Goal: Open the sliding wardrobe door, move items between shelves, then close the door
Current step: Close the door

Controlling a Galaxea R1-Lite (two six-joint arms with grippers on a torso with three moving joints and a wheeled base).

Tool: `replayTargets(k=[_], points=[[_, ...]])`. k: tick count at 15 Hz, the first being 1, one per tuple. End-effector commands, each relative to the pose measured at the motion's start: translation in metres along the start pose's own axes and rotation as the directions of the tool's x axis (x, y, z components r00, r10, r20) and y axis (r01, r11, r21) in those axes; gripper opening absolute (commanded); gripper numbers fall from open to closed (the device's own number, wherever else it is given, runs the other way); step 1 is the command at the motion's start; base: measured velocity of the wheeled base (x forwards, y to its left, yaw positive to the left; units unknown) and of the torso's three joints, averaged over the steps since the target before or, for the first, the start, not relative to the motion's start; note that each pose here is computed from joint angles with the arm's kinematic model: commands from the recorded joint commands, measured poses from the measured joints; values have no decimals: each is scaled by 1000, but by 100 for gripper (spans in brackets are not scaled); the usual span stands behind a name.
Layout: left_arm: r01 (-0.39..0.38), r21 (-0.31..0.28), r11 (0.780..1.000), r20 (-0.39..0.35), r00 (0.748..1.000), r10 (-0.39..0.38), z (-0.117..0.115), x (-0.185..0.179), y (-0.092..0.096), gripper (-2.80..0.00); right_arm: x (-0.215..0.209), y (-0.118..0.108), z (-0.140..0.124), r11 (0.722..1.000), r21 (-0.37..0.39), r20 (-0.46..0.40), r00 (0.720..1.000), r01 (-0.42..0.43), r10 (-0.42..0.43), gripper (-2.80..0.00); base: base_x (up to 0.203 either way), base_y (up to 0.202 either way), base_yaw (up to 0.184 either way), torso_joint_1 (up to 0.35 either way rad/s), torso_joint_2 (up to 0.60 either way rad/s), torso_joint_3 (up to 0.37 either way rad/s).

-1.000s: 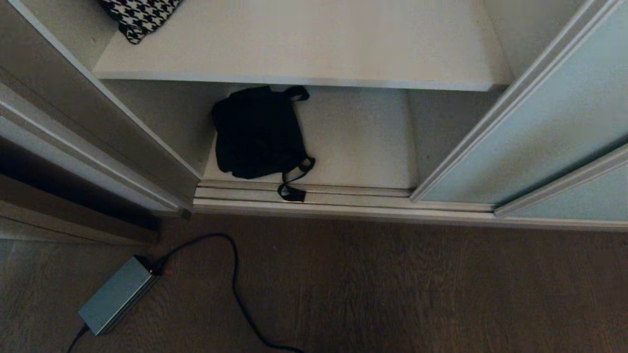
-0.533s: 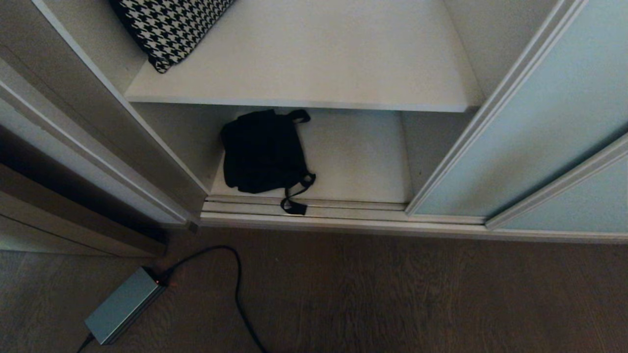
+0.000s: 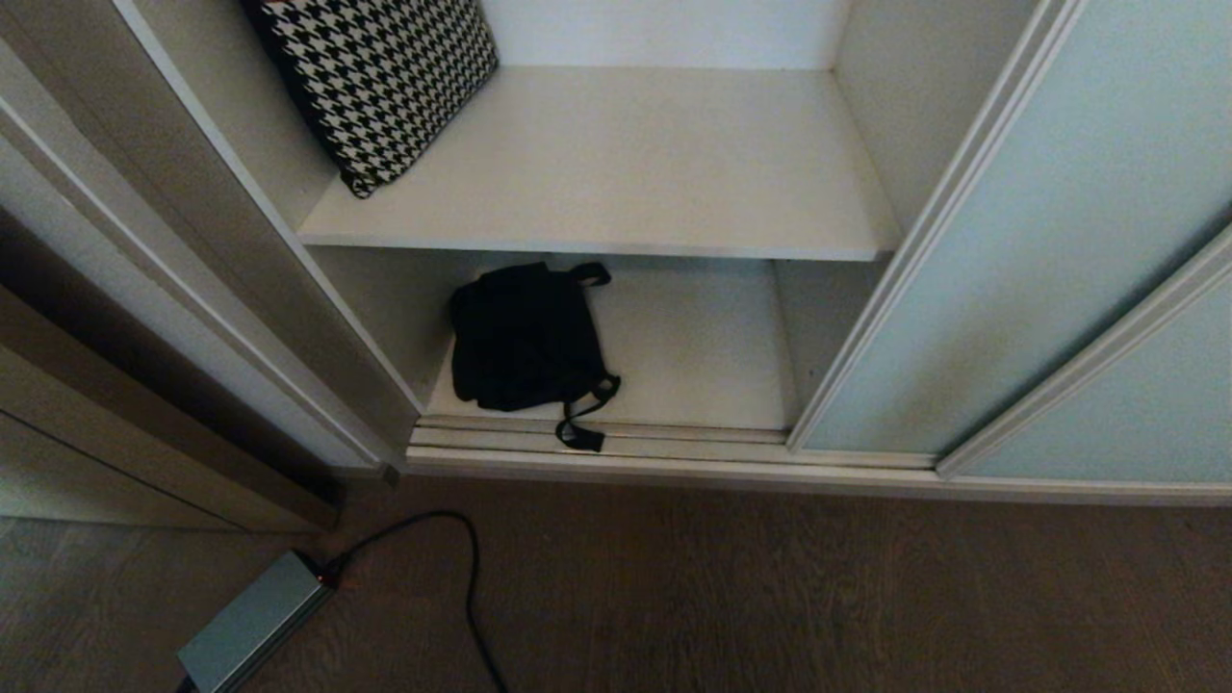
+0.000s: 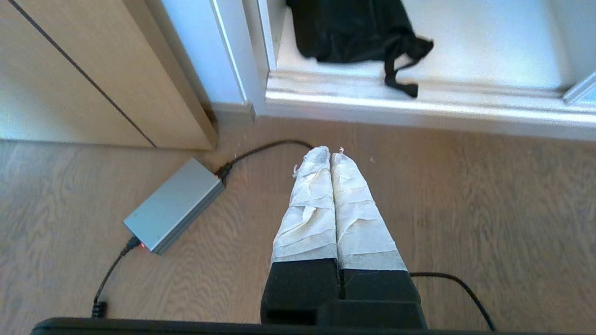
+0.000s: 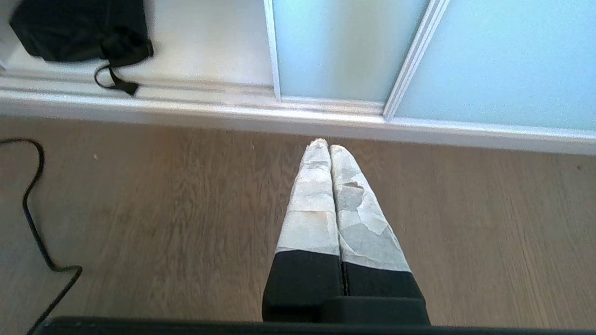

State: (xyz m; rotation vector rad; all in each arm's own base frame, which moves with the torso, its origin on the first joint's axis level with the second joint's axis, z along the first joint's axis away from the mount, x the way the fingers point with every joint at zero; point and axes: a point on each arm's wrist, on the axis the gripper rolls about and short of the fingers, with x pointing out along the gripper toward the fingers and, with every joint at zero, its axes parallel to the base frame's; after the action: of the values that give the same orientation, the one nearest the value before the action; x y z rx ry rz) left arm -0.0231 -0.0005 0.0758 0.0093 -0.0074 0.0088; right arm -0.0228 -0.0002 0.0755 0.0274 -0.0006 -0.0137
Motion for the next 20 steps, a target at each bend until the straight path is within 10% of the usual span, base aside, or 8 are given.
replayTargets(k=[1,20], points=[[0,2,1000,-3,1000,0,0,0,0,-280,0,0,0,1000,0,3,1000,0,0,-280,0,0,0,7,5,202],[-4,-17,1000,-1,1000,4,0,0,0,-280,0,0,0,1000,0,2,1000,0,0,-280,0,0,0,1,1,11]])
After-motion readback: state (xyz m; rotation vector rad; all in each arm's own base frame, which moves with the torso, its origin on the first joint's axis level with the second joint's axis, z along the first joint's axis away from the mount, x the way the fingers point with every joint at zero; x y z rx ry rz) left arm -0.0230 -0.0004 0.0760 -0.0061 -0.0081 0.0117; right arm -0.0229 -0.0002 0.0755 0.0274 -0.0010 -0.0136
